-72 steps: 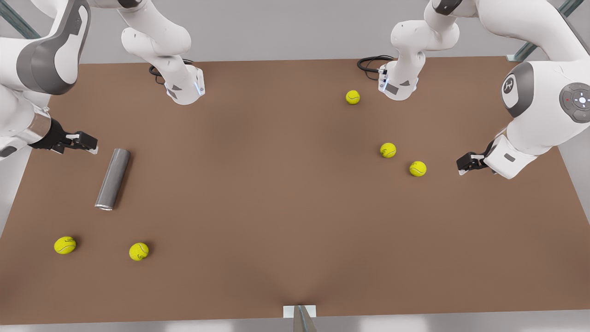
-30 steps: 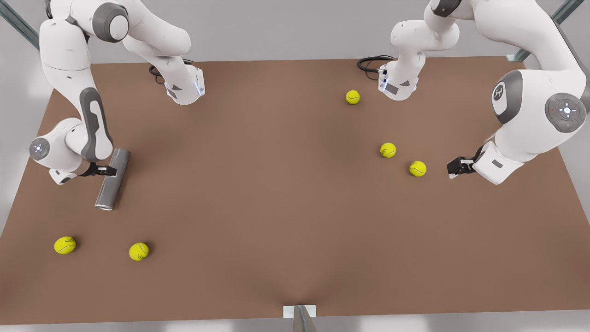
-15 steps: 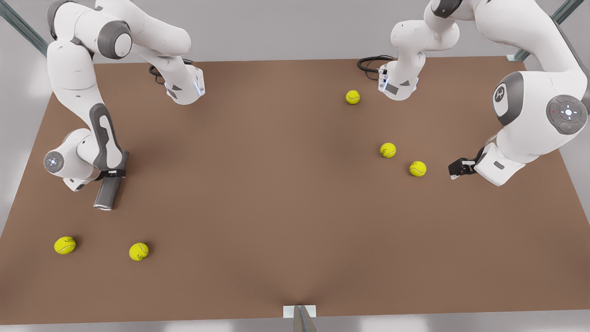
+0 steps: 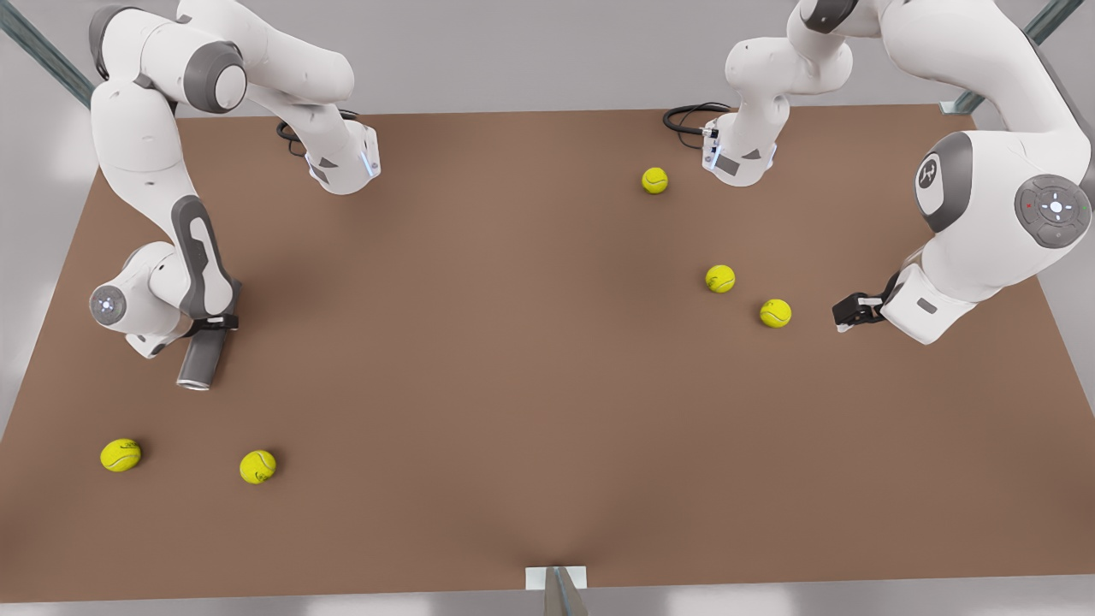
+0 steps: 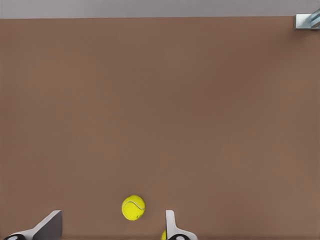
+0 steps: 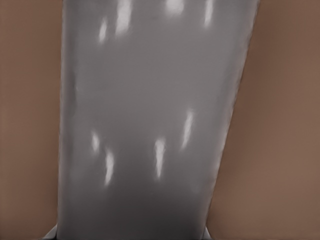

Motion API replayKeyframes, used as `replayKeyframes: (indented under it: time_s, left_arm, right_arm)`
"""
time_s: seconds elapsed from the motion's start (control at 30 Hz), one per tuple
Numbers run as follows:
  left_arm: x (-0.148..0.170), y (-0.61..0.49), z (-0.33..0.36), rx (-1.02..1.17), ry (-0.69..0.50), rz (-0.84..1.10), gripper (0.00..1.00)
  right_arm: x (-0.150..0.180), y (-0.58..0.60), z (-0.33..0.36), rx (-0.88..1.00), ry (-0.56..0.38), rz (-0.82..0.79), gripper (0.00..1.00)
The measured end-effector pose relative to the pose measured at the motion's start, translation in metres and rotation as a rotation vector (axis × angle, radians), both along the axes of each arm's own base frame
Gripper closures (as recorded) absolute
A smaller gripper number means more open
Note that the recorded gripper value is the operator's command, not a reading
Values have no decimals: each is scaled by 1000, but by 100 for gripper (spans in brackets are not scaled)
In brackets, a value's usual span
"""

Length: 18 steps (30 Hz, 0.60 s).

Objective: Put the tennis tube upright

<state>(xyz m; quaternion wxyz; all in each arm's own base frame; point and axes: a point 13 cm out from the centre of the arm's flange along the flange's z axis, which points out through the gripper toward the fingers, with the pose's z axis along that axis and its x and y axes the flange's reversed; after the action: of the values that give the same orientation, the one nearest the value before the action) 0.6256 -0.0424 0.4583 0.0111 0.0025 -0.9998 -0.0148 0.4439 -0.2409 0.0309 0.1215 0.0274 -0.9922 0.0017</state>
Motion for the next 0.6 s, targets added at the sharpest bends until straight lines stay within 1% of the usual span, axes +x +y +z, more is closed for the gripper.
replayKeyframes:
  time_s: [0.03, 0.1, 0.37, 0.6]
  left_arm:
    - [0, 0, 0, 0, -1, 0, 0]
    - [0, -1, 1, 0, -1, -1, 0]
    - [-1, -2, 3, -1, -3, -1, 0]
    - [-3, -3, 4, -1, 0, -1, 0]
  right_arm:
    - [0, 1, 0, 2, 0, 2, 29]
    - [2, 2, 0, 6, -1, 7, 31]
    - [14, 9, 11, 27, 3, 28, 31]
    - [34, 58, 24, 84, 21, 108, 31]
